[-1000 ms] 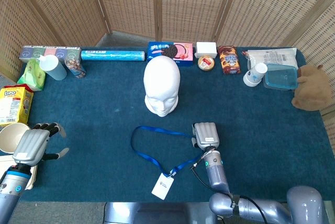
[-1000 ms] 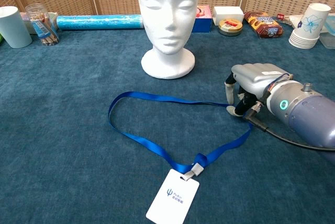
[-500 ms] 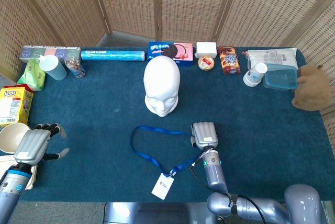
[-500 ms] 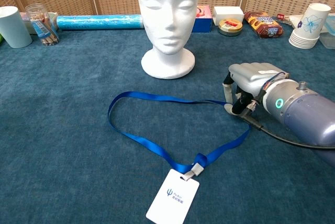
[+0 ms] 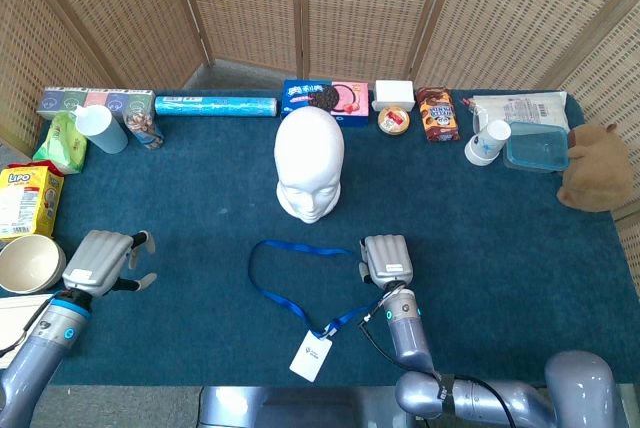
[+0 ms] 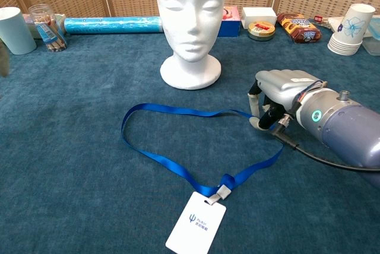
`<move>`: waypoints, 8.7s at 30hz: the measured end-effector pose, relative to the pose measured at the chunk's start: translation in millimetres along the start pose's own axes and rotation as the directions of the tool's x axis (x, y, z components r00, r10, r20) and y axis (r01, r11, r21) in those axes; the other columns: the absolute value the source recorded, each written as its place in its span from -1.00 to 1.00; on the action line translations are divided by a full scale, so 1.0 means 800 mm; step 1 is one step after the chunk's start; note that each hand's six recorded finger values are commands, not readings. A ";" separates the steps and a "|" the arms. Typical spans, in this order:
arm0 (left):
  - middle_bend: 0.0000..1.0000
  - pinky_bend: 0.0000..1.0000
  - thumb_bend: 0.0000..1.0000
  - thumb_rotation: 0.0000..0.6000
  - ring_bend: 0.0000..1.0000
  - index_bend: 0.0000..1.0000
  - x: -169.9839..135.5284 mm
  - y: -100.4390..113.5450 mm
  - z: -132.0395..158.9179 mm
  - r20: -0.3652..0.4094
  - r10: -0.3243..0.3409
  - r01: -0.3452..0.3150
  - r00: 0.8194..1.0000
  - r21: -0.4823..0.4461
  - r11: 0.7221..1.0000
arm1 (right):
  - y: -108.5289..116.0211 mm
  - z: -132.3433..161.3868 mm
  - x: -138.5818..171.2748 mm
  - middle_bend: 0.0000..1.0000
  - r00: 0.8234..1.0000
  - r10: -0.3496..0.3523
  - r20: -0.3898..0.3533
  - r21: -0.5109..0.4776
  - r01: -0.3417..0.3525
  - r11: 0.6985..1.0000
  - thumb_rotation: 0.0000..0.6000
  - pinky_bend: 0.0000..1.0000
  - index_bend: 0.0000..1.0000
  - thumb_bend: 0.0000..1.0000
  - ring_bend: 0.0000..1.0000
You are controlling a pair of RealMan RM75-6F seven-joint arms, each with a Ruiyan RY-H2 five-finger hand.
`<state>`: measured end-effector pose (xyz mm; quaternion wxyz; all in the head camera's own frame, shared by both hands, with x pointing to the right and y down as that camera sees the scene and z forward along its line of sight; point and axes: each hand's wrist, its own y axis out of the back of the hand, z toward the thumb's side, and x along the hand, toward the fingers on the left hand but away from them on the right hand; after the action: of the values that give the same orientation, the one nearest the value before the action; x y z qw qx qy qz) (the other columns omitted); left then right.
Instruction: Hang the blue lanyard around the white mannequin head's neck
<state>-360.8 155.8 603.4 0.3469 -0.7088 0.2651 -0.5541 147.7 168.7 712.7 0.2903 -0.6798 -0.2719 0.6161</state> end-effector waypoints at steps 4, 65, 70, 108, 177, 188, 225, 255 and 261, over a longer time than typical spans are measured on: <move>0.98 0.86 -0.57 0.72 1.00 -0.08 0.023 -0.001 0.024 0.042 -0.024 0.022 0.999 0.039 0.999 | 0.002 0.002 0.002 0.84 1.000 -0.001 -0.010 -0.008 0.001 1.000 0.81 1.00 0.17 -0.07 1.00; 1.00 1.00 -0.45 0.70 1.00 -0.05 0.168 -0.086 0.184 -0.066 -0.224 0.225 0.972 0.014 0.974 | -0.012 -0.013 0.000 0.86 0.998 0.055 -0.021 -0.053 -0.056 0.997 1.00 1.00 0.19 -0.06 1.00; 1.00 1.00 -0.45 0.71 1.00 -0.03 0.170 -0.085 0.184 -0.080 -0.216 0.218 0.973 0.026 0.976 | -0.010 -0.013 0.000 0.86 0.998 0.053 -0.024 -0.059 -0.054 0.997 0.99 1.00 0.19 -0.06 1.00; 1.00 1.00 -0.37 0.72 1.00 0.17 0.172 -0.092 0.187 -0.114 -0.212 0.222 0.970 0.076 0.972 | -0.010 -0.024 0.002 0.87 0.997 0.072 -0.011 -0.114 -0.073 0.991 1.00 1.00 0.20 -0.05 1.00; 1.00 1.00 -0.12 0.73 1.00 0.33 0.097 0.009 0.120 -0.059 0.105 -0.116 0.993 -0.225 0.967 | 0.126 0.014 0.115 0.92 0.943 -0.178 -0.282 -0.341 0.075 0.937 1.00 1.00 0.26 -0.03 1.00; 1.00 1.00 -0.12 0.73 1.00 0.33 0.059 0.102 0.094 -0.052 0.292 -0.291 0.955 -0.360 0.886 | 0.200 -0.002 0.152 0.92 0.904 -0.287 -0.318 -0.428 0.133 0.894 1.00 1.00 0.27 -0.03 1.00; 1.00 1.00 -0.12 0.74 1.00 0.33 0.092 0.207 0.105 -0.048 0.399 -0.387 0.916 -0.372 0.844 | 0.305 0.021 0.113 0.93 0.867 -0.346 -0.359 -0.530 0.116 0.840 1.00 1.00 0.28 -0.03 1.00; 1.00 1.00 -0.12 0.74 1.00 0.33 0.209 0.209 0.098 -0.162 0.285 -0.328 0.945 -0.443 0.834 | 0.389 0.030 0.002 0.93 0.913 -0.349 -0.212 -0.540 0.187 0.820 1.00 1.00 0.28 -0.02 1.00; 1.00 1.00 -0.12 0.74 1.00 0.33 0.221 0.208 0.098 -0.180 0.268 -0.322 0.946 -0.456 0.830 | 0.398 0.019 -0.011 0.93 0.922 -0.345 -0.178 -0.548 0.198 0.812 1.00 1.00 0.28 -0.02 1.00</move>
<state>-240.3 -65.9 567.5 0.2266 -0.6917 0.5187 -0.4484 135.4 -54.6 485.6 0.2156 -0.7635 -0.4812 0.3729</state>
